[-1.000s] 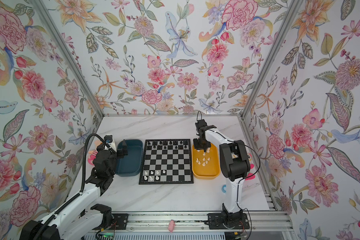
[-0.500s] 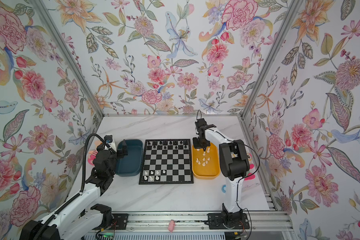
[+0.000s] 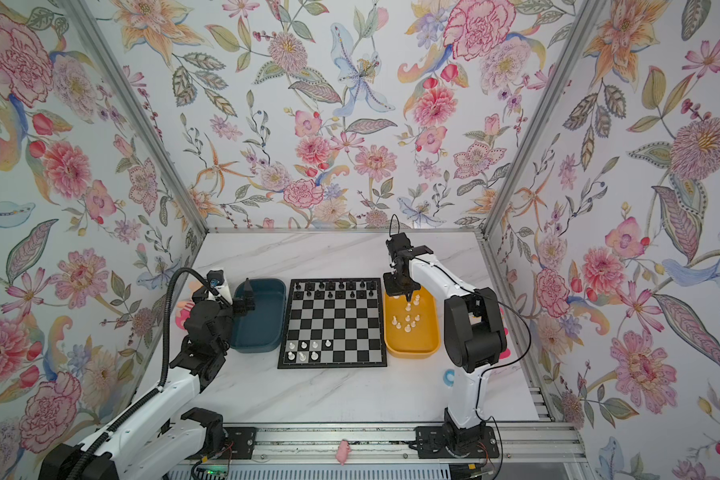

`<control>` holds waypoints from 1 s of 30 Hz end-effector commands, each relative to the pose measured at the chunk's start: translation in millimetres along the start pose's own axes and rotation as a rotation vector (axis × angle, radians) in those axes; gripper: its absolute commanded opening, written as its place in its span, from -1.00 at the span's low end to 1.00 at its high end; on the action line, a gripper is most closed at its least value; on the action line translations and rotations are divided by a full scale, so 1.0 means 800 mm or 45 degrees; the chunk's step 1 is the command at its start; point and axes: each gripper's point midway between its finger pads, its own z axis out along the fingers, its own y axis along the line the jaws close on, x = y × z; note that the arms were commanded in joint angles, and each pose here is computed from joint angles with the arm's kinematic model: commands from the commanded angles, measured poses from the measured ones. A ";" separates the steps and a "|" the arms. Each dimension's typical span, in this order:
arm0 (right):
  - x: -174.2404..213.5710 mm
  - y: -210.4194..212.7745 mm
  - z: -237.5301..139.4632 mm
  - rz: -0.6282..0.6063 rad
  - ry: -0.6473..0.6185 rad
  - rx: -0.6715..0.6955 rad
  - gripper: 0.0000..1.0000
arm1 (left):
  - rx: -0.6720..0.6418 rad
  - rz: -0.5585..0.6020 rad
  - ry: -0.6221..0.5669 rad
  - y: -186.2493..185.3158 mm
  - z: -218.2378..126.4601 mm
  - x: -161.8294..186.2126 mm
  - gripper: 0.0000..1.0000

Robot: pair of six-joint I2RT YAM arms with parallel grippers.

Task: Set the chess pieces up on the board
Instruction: 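Lower the right gripper into the yellow tray and grasp a white pawn, then carry the white pawn with the right gripper over the board's near rows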

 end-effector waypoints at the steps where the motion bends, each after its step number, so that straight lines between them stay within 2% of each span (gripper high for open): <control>1: 0.013 0.007 -0.042 -0.053 -0.005 0.048 -1.00 | 0.004 -0.005 -0.061 0.000 -0.005 -0.019 0.95; 12: 0.048 0.097 -0.106 -0.222 -0.026 -0.010 -0.94 | 0.058 -0.049 -0.093 -0.007 -0.012 -0.023 0.95; 25: 0.127 0.246 -0.087 -0.464 0.102 -0.223 -0.97 | 0.115 -0.118 -0.138 -0.009 -0.027 -0.028 0.93; 30: 0.149 0.275 -0.067 -0.519 0.161 -0.246 -0.99 | 0.133 -0.129 -0.146 -0.010 -0.031 -0.030 0.92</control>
